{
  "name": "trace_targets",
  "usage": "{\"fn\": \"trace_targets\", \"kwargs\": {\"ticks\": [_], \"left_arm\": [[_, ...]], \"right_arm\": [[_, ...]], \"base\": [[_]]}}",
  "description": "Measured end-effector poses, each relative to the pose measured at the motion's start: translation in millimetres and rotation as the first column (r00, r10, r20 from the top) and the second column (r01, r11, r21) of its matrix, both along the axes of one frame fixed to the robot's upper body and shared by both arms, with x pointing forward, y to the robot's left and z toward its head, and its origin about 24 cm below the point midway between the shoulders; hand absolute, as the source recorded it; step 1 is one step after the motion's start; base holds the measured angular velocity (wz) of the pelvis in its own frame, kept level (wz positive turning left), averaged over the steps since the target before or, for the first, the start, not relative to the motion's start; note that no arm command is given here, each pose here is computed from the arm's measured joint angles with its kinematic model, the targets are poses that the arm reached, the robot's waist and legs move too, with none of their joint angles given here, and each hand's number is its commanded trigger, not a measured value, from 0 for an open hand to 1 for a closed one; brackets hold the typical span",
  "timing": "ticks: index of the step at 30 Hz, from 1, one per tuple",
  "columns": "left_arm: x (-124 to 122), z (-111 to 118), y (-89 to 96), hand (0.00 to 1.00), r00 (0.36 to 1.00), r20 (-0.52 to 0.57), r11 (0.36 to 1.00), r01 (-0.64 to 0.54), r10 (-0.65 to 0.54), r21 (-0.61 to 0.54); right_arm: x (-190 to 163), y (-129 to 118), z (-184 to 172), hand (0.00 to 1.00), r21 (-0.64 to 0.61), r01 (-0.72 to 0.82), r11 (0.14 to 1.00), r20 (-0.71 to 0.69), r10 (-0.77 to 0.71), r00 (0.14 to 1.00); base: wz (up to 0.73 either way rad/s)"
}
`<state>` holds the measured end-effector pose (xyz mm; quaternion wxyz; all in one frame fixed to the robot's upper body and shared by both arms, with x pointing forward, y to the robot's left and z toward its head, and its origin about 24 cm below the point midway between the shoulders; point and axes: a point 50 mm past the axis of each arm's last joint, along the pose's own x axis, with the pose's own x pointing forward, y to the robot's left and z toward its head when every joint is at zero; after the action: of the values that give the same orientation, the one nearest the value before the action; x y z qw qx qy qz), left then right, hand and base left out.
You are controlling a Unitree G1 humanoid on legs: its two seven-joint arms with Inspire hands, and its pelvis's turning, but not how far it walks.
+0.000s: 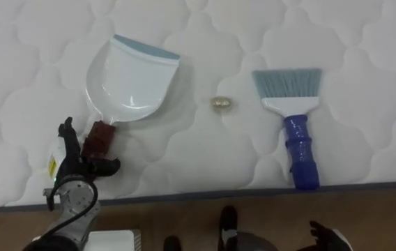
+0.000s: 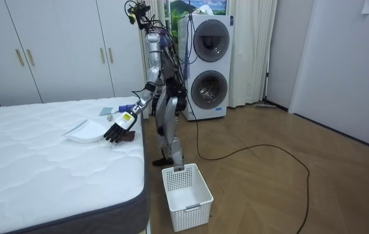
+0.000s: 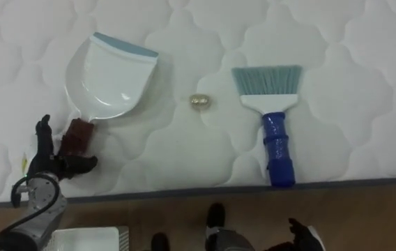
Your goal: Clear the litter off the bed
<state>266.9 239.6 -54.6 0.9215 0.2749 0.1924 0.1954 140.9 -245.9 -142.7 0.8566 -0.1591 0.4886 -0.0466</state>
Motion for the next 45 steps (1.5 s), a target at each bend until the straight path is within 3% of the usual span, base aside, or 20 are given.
{"fn": "trace_targets", "kwargs": {"ticks": [9, 20, 22, 23, 24, 26, 27, 34, 45], "left_arm": [[17, 11, 0.2, 0.00, 1.000, -0.002, 0.999, 0.013, -0.013, -0.050], [14, 2, 11.0, 0.00, 0.993, -0.115, 0.992, -0.049, 0.036, -0.115], [14, 2, 11.9, 0.20, 0.992, -0.120, 0.992, -0.051, 0.037, -0.113], [14, 2, 11.9, 0.54, 0.992, -0.122, 0.992, -0.050, 0.036, -0.114], [14, 2, 12.0, 0.75, 0.992, -0.125, 0.992, -0.050, 0.036, -0.114], [15, 2, 12.6, 0.87, 0.990, -0.135, 0.992, -0.047, 0.031, -0.117], [15, 2, 13.0, 1.00, 0.990, -0.136, 0.992, -0.047, 0.031, -0.117], [13, 7, 31.3, 1.00, 0.985, -0.158, 0.993, -0.089, 0.075, -0.081], [7, -8, 19.3, 1.00, 0.965, -0.260, 0.986, -0.080, 0.040, -0.147]], "right_arm": [[-1, -4, 0, 0.00, -0.001, -0.002, 1.000, -0.014, 0.002, 1.000], [8, 3, 3, 0.00, 0.002, -0.036, 0.999, 0.015, 0.036, 0.999], [9, 4, 4, 0.00, 0.006, -0.040, 0.999, 0.023, 0.040, 0.999], [9, 4, 4, 0.00, 0.006, -0.038, 0.999, 0.021, 0.038, 0.999], [8, 4, 4, 0.00, 0.007, -0.038, 0.999, 0.020, 0.038, 0.999], [7, 4, 3, 0.00, 0.009, -0.039, 0.999, 0.021, 0.039, 0.999], [7, 4, 3, 0.00, 0.009, -0.039, 0.999, 0.022, 0.039, 0.999], [9, 5, 4, 0.00, 0.010, -0.035, 0.999, 0.020, 0.035, 0.999], [7, 4, 4, 0.00, -0.005, -0.004, 1.000, 0.022, 0.005, 1.000]], "base": [[0.00], [-0.06], [0.00], [0.00], [0.00], [0.00], [0.00], [0.00], [0.00]]}}
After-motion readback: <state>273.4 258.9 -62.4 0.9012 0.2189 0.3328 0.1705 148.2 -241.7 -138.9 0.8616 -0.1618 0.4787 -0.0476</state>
